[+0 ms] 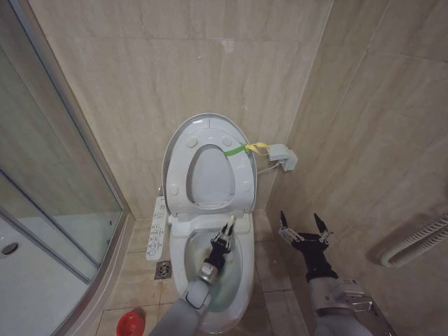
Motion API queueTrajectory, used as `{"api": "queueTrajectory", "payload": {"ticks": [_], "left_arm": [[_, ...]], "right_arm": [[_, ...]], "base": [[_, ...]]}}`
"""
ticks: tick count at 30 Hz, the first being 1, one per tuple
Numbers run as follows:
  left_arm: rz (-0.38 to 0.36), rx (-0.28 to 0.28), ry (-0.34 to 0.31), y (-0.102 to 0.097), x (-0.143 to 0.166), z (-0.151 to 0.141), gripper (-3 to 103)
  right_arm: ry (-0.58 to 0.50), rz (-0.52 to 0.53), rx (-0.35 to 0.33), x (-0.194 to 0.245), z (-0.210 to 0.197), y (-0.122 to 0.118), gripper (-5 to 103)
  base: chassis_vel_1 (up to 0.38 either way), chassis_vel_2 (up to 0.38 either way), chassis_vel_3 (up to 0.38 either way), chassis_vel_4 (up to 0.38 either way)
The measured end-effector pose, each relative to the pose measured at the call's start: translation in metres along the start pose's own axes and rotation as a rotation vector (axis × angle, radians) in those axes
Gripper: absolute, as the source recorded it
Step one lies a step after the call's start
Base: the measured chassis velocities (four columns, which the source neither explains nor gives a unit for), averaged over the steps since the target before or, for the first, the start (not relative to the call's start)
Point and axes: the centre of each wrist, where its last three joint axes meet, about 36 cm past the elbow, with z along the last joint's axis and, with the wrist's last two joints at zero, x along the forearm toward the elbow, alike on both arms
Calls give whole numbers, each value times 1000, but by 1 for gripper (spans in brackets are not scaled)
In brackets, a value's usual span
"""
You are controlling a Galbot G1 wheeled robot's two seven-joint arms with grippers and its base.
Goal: Open the toilet lid, clean the toilet bowl with a toilet brush, close the toilet lid, and flush.
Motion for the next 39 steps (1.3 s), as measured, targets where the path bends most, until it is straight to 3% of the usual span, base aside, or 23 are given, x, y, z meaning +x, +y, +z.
{"api": "queueTrajectory", "payload": {"ticks": [3,7,13,17,23,27,33,39], "left_arm": [[7,27,-29,-10,-6,-9,18],[10,32,-19,-13,-4,-6,18],[-3,-26,49,7,12,18,18],[-8,-41,44,14,10,15,18],[8,15,-24,-8,-1,-7,18],[10,24,-14,-13,2,-3,18],[-20,-27,54,15,16,20,18],[-34,-36,42,24,14,14,18]], "right_arm": [[0,0,0,0,0,0,100],[0,0,0,0,0,0,100],[0,0,0,0,0,0,100],[0,0,0,0,0,0,100],[0,0,0,0,0,0,100],[0,0,0,0,0,0,100],[0,0,0,0,0,0,100],[0,0,0,0,0,0,100]], "base": [[0,0,0,0],[0,0,0,0],[0,0,0,0],[0,0,0,0],[0,0,0,0],[0,0,0,0],[0,0,0,0],[0,0,0,0]]}}
